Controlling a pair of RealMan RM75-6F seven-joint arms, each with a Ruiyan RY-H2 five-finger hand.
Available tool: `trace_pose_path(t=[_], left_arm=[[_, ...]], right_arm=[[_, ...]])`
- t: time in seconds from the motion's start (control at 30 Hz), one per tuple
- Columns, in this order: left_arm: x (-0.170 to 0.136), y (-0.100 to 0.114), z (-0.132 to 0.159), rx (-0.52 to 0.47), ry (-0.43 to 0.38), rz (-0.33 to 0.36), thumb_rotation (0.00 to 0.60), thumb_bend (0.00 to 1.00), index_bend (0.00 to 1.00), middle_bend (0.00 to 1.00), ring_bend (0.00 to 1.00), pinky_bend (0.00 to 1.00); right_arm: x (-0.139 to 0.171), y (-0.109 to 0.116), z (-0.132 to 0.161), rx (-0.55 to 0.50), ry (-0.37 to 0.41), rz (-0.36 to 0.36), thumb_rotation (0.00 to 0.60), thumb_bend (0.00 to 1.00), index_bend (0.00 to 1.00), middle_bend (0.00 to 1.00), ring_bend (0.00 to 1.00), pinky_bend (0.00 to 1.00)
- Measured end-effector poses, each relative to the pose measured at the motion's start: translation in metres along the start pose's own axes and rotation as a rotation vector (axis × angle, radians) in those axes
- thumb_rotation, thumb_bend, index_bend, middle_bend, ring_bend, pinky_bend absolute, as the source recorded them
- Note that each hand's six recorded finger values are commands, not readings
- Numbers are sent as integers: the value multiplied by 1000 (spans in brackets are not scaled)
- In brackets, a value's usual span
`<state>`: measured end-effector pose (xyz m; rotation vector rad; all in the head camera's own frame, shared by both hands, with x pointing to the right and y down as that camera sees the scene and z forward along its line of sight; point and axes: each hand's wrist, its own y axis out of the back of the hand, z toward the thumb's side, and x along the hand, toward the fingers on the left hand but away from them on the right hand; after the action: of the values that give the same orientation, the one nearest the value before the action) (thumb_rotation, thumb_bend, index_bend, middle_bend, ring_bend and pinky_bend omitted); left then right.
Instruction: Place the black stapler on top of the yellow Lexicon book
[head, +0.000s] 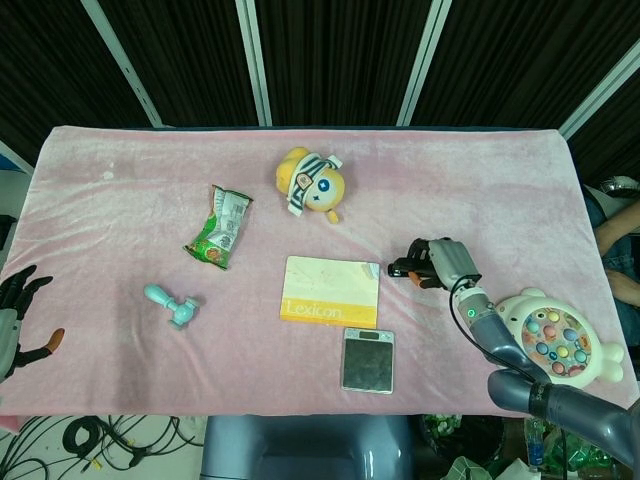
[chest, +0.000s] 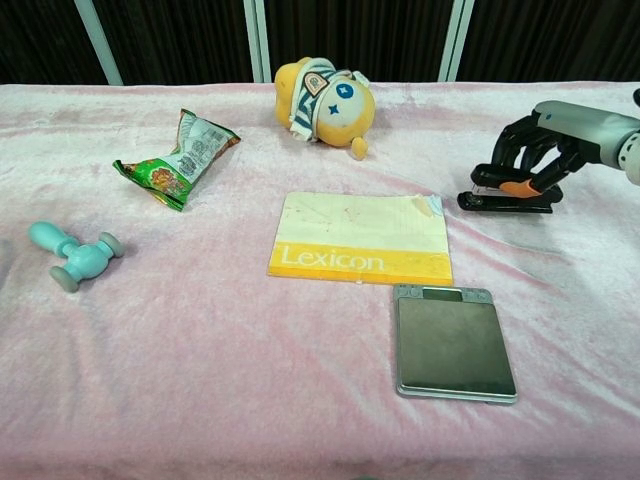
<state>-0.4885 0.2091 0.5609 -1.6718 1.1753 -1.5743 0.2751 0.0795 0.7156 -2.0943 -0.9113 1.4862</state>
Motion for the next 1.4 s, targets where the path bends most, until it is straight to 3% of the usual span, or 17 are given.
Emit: trace_pose_path(t=[0.3, 0.7, 0.87, 1.03, 1.2, 1.4], left_arm=[[1, -1, 2, 1, -3, -6, 600, 314, 166, 29, 0, 141], [0, 0, 0, -7, -2, -12, 600, 314, 166, 28, 0, 141], [0, 0, 0, -9, 2, -15, 600, 314, 166, 28, 0, 141], [0, -1, 0, -10, 3, -18, 600, 314, 166, 27, 0, 141], [0, 0, 0, -13, 4, -18, 600, 314, 165, 27, 0, 141], [0, 0, -1, -14, 3, -20, 600, 314, 166, 28, 0, 141]], right_arm=[[16, 13, 27, 14, 55, -25, 600, 300, 492, 484, 445, 277], [24, 3, 93, 19, 112, -8, 600, 308, 492, 487, 452, 280], [17, -8, 114, 20, 57, -5, 600, 307, 492, 487, 452, 283], [9, -34, 139, 1, -24, 47, 600, 308, 493, 489, 454, 283], [-4, -58, 165, -28, -58, 78, 600, 307, 497, 491, 455, 283], [-14, -68, 180, -77, -59, 75, 600, 307, 507, 495, 462, 284]])
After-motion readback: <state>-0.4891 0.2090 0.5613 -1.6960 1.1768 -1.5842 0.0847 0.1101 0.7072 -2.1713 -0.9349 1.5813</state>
